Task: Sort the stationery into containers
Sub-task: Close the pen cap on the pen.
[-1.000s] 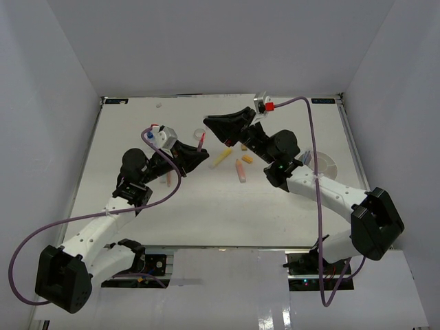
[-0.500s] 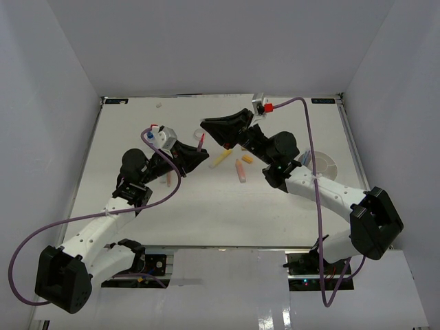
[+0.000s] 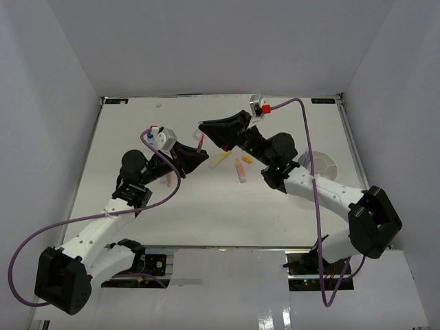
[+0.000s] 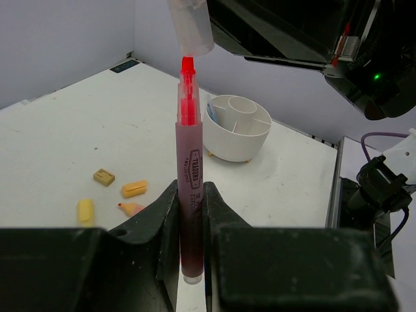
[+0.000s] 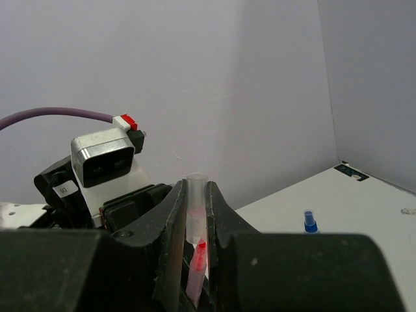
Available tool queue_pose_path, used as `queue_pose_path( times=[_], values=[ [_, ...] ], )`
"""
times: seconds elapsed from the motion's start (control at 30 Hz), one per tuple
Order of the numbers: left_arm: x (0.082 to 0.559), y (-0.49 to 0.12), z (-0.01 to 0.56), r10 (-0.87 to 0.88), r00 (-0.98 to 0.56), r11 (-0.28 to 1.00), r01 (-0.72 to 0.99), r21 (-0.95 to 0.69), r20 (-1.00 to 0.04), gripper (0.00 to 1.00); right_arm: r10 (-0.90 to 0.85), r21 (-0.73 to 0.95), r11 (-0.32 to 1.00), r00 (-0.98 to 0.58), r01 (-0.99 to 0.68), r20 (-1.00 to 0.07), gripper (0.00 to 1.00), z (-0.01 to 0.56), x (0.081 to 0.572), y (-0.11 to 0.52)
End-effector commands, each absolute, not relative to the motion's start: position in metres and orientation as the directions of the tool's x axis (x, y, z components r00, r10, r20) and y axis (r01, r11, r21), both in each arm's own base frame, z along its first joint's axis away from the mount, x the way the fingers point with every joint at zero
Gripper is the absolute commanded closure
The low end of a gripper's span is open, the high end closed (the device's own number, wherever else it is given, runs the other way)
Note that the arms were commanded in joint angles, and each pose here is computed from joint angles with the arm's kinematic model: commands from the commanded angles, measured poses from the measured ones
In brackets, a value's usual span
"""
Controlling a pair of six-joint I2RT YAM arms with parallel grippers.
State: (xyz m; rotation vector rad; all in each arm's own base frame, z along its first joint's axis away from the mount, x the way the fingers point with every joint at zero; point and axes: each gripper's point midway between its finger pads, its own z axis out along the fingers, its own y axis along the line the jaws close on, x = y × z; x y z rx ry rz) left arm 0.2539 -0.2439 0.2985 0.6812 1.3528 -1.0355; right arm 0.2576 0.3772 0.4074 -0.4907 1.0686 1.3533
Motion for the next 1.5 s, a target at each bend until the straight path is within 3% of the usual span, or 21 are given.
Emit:
queue_pose_path(
  times=[0.0,0.53,1.47],
  values=[
    [0.244,-0.243,0.312,-0.222,-0.038,0.406,0.905,-0.127,-0.974,1.0,0.567,0.255,0.194,-0.103,-0.947,-0.817,0.92,0.416,0.251,0.375],
    [0.24,-0.243,0.316,-0.248,-0.029,0.393,0.911,-0.128,-0.968,1.0,0.571,0.274,0.186,-0.123,-0.944,-0.812,0.92,0.411,0.249,0.373],
    [0.247,-0.254,0.373,-0.419,0.059,0.33,0.94,-0.091,-0.906,1.0,0.611,0.265,0.094,-0.154,-0.96,-0.776,0.92,0.422,0.229,0.368]
  ],
)
